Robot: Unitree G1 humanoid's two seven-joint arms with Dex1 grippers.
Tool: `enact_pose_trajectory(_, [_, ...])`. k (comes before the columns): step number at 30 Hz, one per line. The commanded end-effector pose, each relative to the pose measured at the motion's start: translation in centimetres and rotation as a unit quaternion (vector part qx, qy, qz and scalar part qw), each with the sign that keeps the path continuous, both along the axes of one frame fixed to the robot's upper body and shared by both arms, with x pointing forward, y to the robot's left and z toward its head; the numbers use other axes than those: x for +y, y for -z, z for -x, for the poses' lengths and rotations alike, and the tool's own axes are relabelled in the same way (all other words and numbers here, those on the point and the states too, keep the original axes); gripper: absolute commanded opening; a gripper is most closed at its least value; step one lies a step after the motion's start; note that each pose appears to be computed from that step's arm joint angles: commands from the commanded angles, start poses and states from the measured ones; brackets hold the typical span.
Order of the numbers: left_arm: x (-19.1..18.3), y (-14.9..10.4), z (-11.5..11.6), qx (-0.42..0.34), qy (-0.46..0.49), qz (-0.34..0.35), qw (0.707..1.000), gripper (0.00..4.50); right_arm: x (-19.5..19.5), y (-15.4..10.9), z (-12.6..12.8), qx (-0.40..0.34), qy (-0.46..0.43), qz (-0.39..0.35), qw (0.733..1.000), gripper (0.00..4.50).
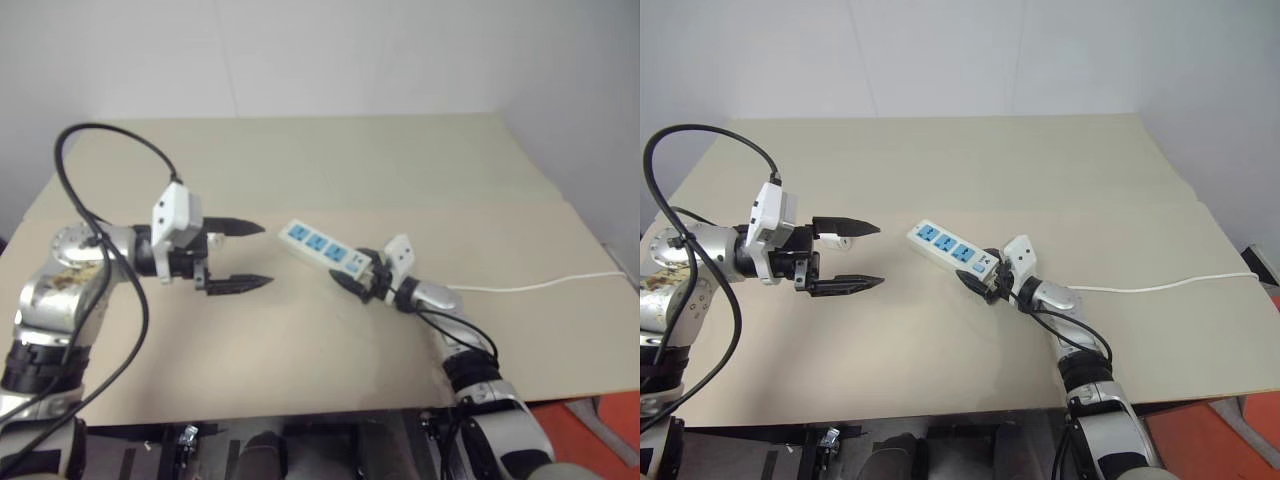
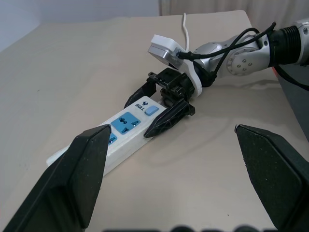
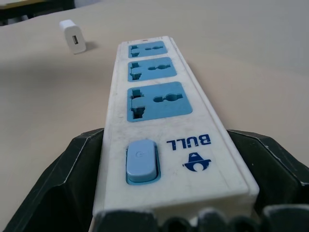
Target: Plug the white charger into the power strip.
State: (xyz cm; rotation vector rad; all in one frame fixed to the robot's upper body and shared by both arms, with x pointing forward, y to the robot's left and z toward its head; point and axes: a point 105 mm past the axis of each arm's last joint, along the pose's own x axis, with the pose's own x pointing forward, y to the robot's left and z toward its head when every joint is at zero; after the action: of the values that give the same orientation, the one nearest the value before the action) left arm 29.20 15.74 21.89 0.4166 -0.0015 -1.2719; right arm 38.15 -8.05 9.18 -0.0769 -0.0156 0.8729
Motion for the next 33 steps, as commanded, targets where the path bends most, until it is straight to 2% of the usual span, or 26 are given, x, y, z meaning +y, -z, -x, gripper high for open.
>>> enact_pose_trajectory(1, [0.5,-1.1,0.4,-0.024,-0.006,-0.003,1.000,4.50,0.4,1.8,0.1,0.021,-0.007,0.014,1.000,3.88])
enact_pose_trajectory(2, [0.6,-1.1,0.5,-0.024,-0.008,-0.004,1.000,4.50,0.5,1.8,0.1,0.022,-0.010,0.016,1.000,3.56])
enact_pose_trajectory(3, [0.7,-1.1,0.6,-0.023,-0.009,-0.005,1.000,4.50,0.6,1.9,0.1,0.021,-0.016,0.019,0.999,3.43])
enact_pose_trajectory(10, [1.2,-1.4,0.5,-0.026,-0.013,-0.005,1.000,4.50,0.9,2.7,0.6,0.021,-0.053,0.049,0.997,3.44])
enact_pose_trajectory(14, [2.9,-3.1,-1.4,-0.034,-0.033,-0.025,0.999,4.50,0.9,1.7,1.3,0.011,-0.098,0.043,0.994,3.44])
enact_pose_trajectory(17, [5.1,-3.8,-3.2,-0.038,-0.052,-0.092,0.994,4.50,0.8,1.0,2.1,0.001,-0.132,0.047,0.990,3.44])
enact_pose_trajectory(21, [8.1,-4.6,-5.8,-0.049,-0.069,-0.255,0.963,4.50,0.7,0.4,3.2,-0.008,-0.157,0.052,0.986,3.44])
enact_pose_trajectory(25, [10.2,-4.1,-8.0,-0.036,-0.075,-0.433,0.897,4.50,0.9,0.5,4.5,-0.013,-0.179,0.068,0.981,3.44])
enact_pose_trajectory(30, [10.6,-3.1,-10.1,-0.034,-0.097,-0.530,0.842,4.50,0.8,0.0,4.8,-0.016,-0.172,0.064,0.983,3.44])
enact_pose_trajectory(33, [10.2,-1.9,-10.7,-0.025,-0.096,-0.552,0.828,4.50,0.6,-0.2,4.9,-0.017,-0.165,0.062,0.984,3.44])
